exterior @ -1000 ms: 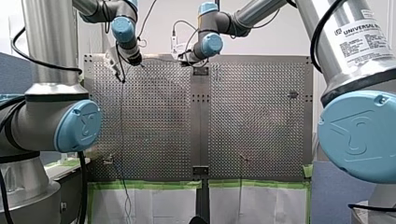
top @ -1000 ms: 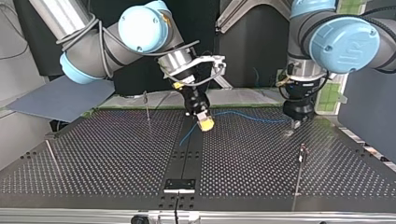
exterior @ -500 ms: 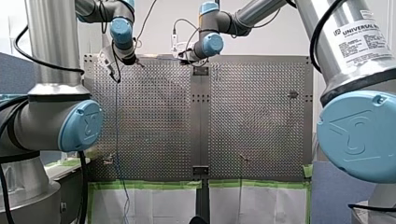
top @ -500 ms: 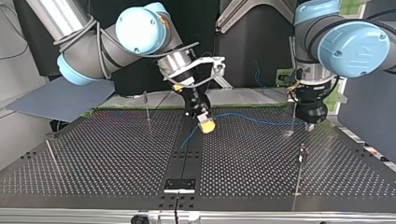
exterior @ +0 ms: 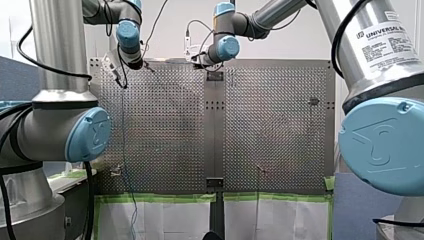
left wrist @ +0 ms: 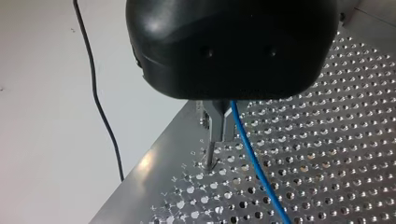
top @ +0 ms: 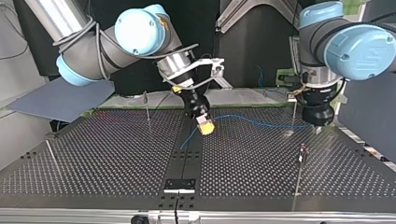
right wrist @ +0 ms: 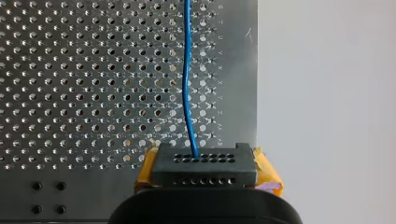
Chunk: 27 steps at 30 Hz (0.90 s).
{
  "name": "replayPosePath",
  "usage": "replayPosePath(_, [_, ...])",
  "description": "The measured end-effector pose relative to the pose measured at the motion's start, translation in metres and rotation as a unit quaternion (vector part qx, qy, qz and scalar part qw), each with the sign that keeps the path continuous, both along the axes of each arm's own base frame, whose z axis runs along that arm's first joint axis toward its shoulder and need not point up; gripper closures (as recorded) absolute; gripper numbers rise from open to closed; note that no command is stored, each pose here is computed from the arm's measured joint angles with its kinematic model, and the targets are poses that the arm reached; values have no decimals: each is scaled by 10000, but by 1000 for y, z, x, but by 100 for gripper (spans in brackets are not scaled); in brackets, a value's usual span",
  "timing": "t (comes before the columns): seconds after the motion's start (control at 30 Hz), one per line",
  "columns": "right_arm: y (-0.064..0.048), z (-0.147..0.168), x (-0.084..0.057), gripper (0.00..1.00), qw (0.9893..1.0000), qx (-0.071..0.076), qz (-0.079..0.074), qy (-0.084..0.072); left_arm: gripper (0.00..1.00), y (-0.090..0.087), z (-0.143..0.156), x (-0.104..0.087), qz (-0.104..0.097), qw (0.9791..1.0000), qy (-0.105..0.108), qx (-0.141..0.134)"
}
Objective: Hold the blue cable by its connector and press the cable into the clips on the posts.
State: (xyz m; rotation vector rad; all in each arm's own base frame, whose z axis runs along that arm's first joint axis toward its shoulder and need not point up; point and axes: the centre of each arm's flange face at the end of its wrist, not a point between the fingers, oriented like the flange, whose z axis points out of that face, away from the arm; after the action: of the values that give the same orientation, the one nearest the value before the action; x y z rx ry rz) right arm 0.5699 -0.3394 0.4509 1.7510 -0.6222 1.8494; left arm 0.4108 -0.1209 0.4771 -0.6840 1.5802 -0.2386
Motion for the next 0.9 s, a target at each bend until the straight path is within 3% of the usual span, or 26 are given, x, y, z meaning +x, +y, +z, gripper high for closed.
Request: replayPosePath(0.9, [-6,5,3,100,9999,15,50,-134,100,16,1,7,190,9998,-113,-20])
